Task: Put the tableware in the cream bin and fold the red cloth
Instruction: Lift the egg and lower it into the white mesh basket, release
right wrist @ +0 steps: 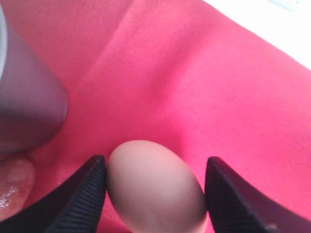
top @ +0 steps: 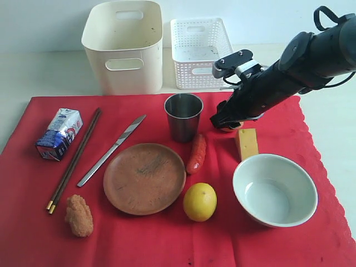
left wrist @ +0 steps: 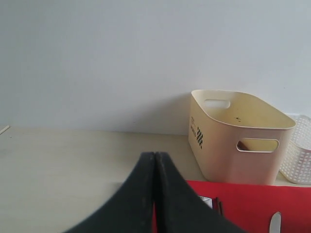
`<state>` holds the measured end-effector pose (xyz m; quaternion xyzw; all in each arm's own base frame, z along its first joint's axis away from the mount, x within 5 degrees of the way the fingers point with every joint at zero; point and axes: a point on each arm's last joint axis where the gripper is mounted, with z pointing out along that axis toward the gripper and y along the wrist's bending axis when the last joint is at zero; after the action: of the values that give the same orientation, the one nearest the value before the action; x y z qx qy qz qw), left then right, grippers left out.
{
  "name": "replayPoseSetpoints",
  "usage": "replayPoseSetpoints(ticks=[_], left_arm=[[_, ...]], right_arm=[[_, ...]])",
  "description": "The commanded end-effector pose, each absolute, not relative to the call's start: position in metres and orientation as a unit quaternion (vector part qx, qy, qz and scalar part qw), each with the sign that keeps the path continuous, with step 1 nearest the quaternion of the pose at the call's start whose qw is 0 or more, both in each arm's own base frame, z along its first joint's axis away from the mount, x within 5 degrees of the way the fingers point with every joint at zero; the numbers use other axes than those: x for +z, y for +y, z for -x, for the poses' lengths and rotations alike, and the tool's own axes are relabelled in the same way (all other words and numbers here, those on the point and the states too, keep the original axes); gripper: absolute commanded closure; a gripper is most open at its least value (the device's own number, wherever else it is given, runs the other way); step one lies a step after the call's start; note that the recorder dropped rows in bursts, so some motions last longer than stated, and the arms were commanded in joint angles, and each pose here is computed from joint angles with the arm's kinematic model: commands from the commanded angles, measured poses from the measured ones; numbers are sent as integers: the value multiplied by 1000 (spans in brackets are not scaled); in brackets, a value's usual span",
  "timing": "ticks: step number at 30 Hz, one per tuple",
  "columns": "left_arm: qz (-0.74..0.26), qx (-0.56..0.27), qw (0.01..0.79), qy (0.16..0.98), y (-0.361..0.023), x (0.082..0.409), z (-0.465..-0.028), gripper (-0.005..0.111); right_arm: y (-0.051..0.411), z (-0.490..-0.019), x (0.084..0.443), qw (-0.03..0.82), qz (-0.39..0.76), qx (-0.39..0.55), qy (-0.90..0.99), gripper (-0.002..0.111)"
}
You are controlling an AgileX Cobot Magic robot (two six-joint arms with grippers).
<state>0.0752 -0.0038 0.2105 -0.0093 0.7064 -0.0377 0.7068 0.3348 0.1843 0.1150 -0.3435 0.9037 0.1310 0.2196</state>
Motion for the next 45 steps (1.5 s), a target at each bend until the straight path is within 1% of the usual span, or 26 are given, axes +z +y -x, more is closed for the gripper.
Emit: replayPoseSetpoints(ticks=[1, 5, 9, 15, 18, 23, 27, 32, 35, 40, 42, 45], left_arm=[[11, -38, 709, 704, -4, 212, -75, 105], [11, -38, 709, 704, -4, 212, -75, 105], [11, -38, 709, 704, -4, 212, -75, 105], [11, -38, 709, 704, -4, 212, -75, 105], [11, -38, 709, 704, -4, 212, -75, 105], [11, -38, 709, 704, -4, 212, -75, 105], [11, -38, 709, 704, -4, 212, -75, 105], [11, -38, 709, 704, -4, 212, -75, 105], [11, -38, 709, 704, -4, 212, -75, 105], [11, -38, 709, 704, -4, 212, -75, 105], [11, -38, 709, 704, -4, 212, -75, 105], [11, -38, 709, 704, -4, 212, -75, 105]], right_arm=[[185, -337, 115, 226, 352, 125, 900, 73], [185, -337, 115, 226, 352, 125, 900, 95], [185, -337, 115, 226, 357, 124, 898, 108], [185, -337, 117, 230, 357, 123, 897, 108], [185, -336, 125, 238, 358, 126, 894, 108], [185, -335, 151, 267, 359, 130, 885, 108], [184, -334, 177, 305, 357, 128, 874, 108], [179, -342, 206, 392, 326, 100, 855, 108], [181, -352, 218, 425, 316, 91, 843, 108], [192, -380, 228, 465, 303, 85, 827, 108], [196, -394, 224, 482, 287, 76, 824, 108], [201, -414, 205, 491, 257, 71, 829, 108]])
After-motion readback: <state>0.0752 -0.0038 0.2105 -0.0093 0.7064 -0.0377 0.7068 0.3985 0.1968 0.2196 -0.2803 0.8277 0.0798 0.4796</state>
